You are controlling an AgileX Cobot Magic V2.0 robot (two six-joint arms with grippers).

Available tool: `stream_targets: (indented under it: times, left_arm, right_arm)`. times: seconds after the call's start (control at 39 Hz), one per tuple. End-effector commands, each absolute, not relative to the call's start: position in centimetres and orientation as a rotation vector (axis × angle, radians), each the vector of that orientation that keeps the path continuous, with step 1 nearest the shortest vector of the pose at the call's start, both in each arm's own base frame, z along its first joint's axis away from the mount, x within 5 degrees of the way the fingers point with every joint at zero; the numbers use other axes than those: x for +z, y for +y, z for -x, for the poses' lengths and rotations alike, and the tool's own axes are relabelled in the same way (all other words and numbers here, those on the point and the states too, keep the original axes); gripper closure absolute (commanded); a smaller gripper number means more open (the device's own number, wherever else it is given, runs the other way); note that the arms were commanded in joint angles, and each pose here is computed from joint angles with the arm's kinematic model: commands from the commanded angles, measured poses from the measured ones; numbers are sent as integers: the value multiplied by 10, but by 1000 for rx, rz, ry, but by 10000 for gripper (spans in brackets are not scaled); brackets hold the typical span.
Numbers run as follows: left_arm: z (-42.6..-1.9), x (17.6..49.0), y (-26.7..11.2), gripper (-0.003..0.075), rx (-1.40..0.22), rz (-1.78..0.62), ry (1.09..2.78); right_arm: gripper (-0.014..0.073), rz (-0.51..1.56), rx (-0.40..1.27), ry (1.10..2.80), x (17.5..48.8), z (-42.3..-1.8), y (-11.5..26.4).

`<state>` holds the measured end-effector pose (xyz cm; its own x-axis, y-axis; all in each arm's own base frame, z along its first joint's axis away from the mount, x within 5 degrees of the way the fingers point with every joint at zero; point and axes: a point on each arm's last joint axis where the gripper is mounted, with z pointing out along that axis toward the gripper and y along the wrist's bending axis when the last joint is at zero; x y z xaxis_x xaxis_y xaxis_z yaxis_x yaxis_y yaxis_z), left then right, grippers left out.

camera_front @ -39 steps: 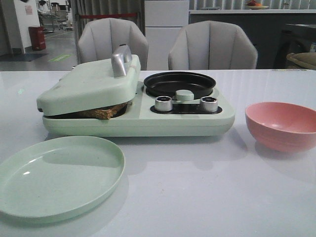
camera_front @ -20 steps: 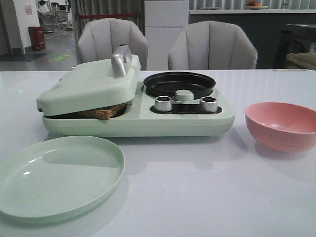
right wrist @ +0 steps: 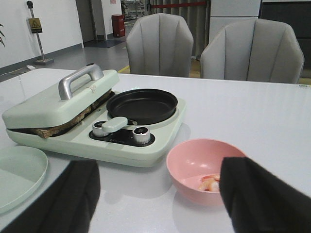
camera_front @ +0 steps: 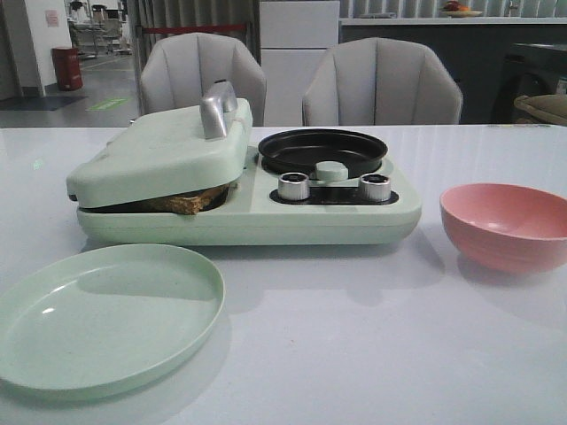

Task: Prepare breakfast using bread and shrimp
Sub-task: 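Release the lid handle and withdraw the left gripper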

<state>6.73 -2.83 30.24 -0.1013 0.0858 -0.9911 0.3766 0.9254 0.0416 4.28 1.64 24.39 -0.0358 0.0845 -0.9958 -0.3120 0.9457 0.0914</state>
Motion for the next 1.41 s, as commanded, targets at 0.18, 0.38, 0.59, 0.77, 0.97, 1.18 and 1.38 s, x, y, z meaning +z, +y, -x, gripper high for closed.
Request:
stream_targets:
  times: [0.18,0.38,0.59,0.77,0.97,1.18,1.38]
  left_arm:
    - [-44,294,-19,608,-268,-286,1445]
    - [-44,288,-19,608,-272,-295,1472]
    - [-44,288,-19,608,-279,-286,1466]
    - [-44,288,-19,608,-279,-285,1463]
    - [-44,288,-19,608,-279,-284,1461]
    - [-44,288,-19,608,-279,-284,1460]
    - [-44,288,-19,608,-279,-284,1460]
  right_arm:
    - [-9,145,317,1419,265,-42,14]
    - [-9,131,330,1405,266,-41,13]
    - [-9,76,416,1415,274,-42,15]
    - [-9,90,390,1445,305,-56,18]
    - [-9,112,376,1684,325,-107,34]
    - [-9,49,316,1928,326,-166,37]
    - [-9,-123,279,2045,329,-221,20]
